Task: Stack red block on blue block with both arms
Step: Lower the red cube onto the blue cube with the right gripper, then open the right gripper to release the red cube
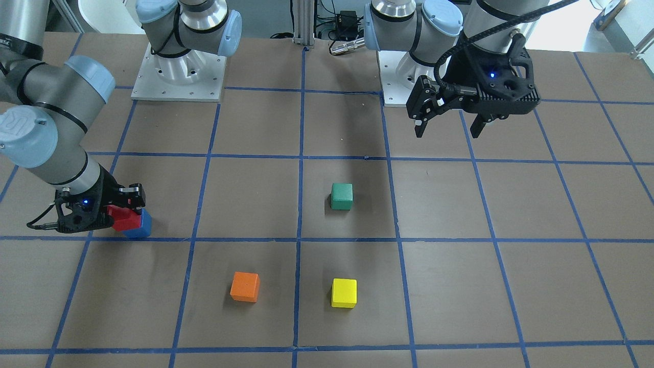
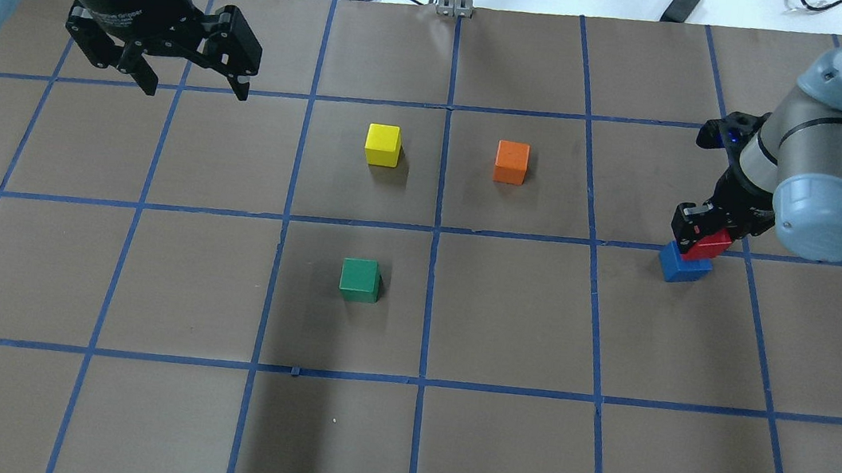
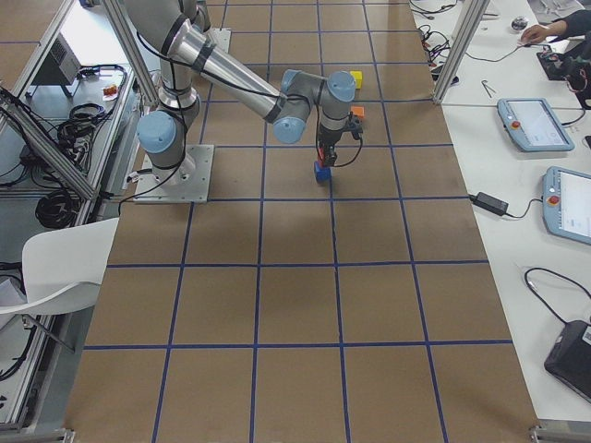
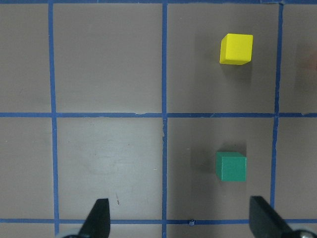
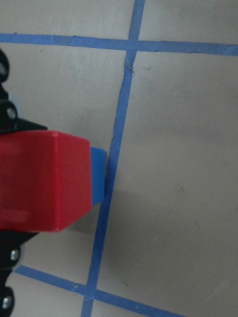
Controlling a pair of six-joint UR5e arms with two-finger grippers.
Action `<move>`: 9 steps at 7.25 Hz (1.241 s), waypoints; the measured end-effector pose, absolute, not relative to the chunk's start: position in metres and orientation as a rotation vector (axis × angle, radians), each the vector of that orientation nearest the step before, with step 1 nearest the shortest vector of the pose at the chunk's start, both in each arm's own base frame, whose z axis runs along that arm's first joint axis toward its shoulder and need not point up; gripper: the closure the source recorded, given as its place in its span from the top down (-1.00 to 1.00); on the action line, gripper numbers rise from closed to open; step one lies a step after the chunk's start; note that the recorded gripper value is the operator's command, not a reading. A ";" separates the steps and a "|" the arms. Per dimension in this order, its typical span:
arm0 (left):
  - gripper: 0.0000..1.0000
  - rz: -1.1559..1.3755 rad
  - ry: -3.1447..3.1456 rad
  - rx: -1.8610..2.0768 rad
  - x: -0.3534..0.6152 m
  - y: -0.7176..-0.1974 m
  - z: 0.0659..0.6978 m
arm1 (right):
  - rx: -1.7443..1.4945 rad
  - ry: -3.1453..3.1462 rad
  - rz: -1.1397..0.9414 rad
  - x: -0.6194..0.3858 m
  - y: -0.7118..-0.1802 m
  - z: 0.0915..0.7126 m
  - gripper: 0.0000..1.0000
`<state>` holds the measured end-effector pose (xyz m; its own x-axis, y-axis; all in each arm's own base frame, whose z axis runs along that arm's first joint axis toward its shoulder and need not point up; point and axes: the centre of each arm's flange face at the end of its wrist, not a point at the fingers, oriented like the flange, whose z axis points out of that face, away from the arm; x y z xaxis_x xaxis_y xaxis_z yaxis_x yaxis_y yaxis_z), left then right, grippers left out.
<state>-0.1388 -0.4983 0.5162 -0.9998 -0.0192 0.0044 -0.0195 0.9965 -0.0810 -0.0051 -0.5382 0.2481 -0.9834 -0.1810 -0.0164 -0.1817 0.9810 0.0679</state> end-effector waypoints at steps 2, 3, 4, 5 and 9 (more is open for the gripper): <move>1.00 0.126 -3.135 0.031 -0.138 -0.500 0.516 | -0.287 3.119 0.110 -0.006 -0.538 0.247 -0.88; 1.00 0.125 -3.136 0.032 -0.138 -0.500 0.515 | -0.288 3.120 0.115 -0.006 -0.538 0.245 -0.74; 1.00 0.125 -3.136 0.032 -0.138 -0.500 0.515 | -0.288 3.123 0.121 -0.007 -0.538 0.244 -0.07; 1.00 0.125 -3.136 0.031 -0.139 -0.500 0.516 | -0.288 3.123 0.124 -0.007 -0.538 0.243 0.54; 1.00 0.126 -3.136 0.032 -0.138 -0.502 0.515 | -0.288 3.122 0.124 -0.007 -0.538 0.243 1.00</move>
